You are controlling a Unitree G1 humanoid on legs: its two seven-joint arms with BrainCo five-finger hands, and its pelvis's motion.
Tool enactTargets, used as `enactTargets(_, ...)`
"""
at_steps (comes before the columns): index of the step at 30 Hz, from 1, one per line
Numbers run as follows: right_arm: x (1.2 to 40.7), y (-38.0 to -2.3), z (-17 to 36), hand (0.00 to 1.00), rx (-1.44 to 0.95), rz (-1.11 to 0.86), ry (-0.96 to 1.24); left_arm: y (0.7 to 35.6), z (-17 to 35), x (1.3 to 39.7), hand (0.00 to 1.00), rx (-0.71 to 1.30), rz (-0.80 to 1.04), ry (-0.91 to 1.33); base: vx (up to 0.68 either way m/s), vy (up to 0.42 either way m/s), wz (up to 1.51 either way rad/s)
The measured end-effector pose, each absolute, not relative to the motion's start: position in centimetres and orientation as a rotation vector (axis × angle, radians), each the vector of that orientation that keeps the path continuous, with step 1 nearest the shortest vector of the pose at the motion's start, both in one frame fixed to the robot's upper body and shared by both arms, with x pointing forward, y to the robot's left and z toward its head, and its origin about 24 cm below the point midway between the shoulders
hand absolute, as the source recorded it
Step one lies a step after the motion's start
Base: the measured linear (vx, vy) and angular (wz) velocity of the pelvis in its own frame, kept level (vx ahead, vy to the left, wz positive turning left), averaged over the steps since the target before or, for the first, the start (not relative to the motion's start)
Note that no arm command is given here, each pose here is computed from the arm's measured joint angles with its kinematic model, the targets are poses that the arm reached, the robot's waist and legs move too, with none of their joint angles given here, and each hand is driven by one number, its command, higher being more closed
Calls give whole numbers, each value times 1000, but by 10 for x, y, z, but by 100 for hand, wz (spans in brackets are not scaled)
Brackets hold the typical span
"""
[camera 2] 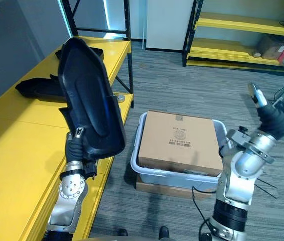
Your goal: Walk over and take plastic housings, then place them on the shelf
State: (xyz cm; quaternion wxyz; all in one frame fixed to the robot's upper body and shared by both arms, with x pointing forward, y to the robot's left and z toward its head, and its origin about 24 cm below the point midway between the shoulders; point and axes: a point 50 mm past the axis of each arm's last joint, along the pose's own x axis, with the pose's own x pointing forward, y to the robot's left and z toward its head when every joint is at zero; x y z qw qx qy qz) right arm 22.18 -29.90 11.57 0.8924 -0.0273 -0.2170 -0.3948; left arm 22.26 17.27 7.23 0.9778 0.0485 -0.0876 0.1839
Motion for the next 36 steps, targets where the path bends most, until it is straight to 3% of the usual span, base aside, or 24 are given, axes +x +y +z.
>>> enactTargets(2, 206, -320, 46, 0, -19, -897, -117, 177, 80, 218, 100, 102, 391, -212, 0, 0, 0)
enactTargets(6, 155, -323, -48, 0, 118, -995, 317, 181, 89, 210, 100, 101, 406, -261, 0, 0, 3)
enactTargets(10, 92, -279, -119, 0, 257, -987, 700, 178, 90, 205, 100, 95, 384, -266, 1, -7, 7)
enactTargets(13, 66, -247, -143, 0, 308, -908, 882, 167, 91, 204, 100, 80, 323, -268, -41, -21, 23)
enactTargets(19, 78, -208, -150, 0, 284, -682, 946, 157, 101, 198, 100, 36, 290, -315, -38, -29, 66)
enactTargets(26, 130, -191, -136, 0, 173, -473, 834, 148, 117, 194, 100, -34, 266, -391, -13, 5, 155)
enactTargets(36, 155, -175, -118, 0, 105, -341, 716, 145, 125, 192, 100, -78, 240, -433, 139, 127, 85)
